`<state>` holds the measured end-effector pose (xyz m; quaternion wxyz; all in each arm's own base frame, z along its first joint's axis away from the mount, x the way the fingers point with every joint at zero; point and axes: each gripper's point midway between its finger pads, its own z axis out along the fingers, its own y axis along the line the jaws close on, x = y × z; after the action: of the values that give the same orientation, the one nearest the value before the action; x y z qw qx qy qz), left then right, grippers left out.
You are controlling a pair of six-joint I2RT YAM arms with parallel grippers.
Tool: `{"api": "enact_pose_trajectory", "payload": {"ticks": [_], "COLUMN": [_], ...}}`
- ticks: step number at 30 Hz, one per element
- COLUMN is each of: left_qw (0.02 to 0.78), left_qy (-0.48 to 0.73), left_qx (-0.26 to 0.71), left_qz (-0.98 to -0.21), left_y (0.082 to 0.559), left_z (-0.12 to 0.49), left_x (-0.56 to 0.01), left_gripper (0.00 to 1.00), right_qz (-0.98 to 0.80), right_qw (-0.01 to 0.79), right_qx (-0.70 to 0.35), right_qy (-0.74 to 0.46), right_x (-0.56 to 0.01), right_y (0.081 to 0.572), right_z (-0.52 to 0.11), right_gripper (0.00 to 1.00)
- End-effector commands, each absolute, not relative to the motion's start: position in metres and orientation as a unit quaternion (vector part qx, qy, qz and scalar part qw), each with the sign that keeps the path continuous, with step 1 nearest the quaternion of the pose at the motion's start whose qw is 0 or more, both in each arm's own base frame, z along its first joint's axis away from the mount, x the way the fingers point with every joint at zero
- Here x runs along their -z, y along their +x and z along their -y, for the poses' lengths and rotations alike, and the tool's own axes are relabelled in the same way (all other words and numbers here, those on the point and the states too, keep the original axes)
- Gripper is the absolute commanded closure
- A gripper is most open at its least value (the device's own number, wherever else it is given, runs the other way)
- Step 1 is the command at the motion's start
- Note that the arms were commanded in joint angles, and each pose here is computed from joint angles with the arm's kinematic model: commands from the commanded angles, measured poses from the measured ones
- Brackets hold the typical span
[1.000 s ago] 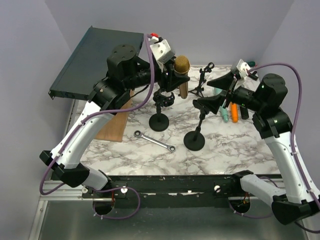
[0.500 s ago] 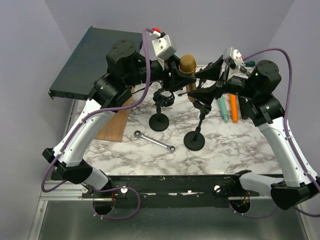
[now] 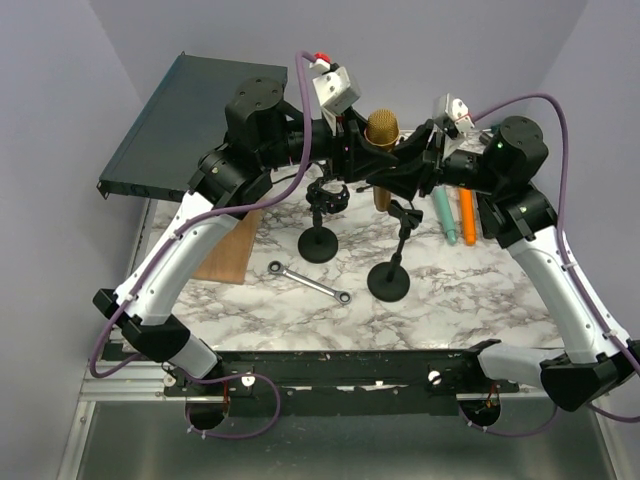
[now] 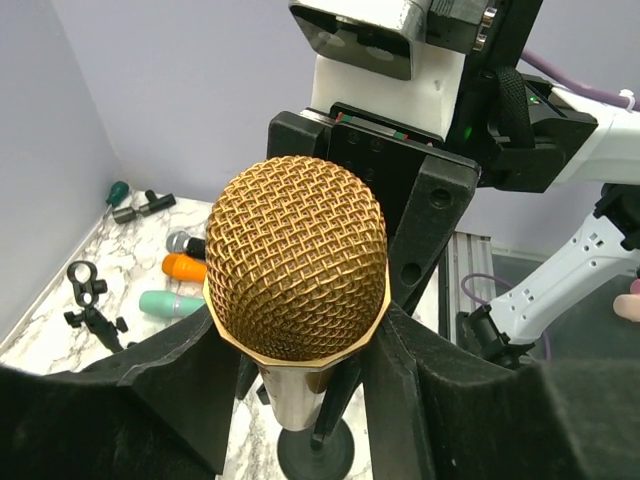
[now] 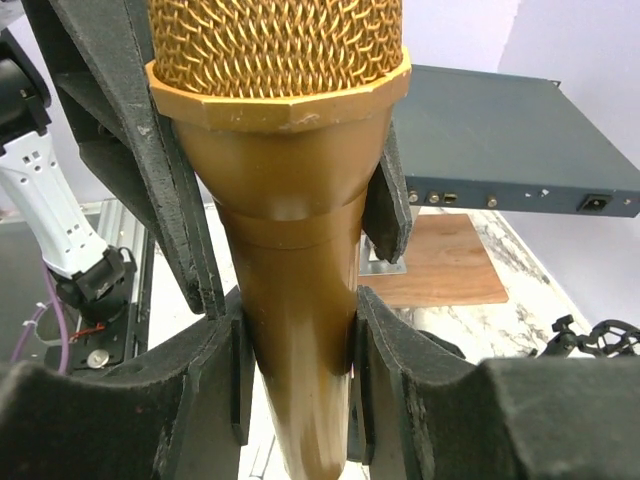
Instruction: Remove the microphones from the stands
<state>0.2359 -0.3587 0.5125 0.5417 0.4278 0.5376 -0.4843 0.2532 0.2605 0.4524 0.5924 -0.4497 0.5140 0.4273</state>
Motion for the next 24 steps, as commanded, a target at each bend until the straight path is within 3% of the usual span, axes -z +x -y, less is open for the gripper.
{"api": "enact_pose_trajectory", "payload": {"ticks": [1,5,7,14,24], "left_qw": [0.552,0.570,0.586,0.631,0.640], "left_qy": [0.436,0.429,0.423,0.407,0.409], "left_qx": [0.502,0.491,0.476,0.412,0.348], "left_qz": [-0.503,-0.500,-0.501,-0.517,-0.549], "left_y": [0.211,0.210,0.212,0.220,0.206], "left_z": [0.347,0.333,0.324,0.286,0.245], "left_x": [-0.538,-0.547,-0.550,-0.538,-0.476], "left_gripper": [0.81,0.22,0.03,0.01,0.01], "right_qz": [-0.504,-0.527,-0.540,-0.631,-0.772], "right_qw": [0.649,0.687,0.706,0.734,0.632], "right_qx": [-0.372,-0.320,-0.292,-0.140,-0.002], "right_qy": [-0.432,-0.384,-0.354,-0.211,-0.072], "right_x": [-0.478,-0.497,-0.505,-0.488,-0.376], "right_y": [0.263,0.278,0.286,0.339,0.403], "right_z": [-0.249,-0.231,-0.219,-0.141,0.027], "right_gripper": [0.97,0.99,0.99,0.99,0.99]}}
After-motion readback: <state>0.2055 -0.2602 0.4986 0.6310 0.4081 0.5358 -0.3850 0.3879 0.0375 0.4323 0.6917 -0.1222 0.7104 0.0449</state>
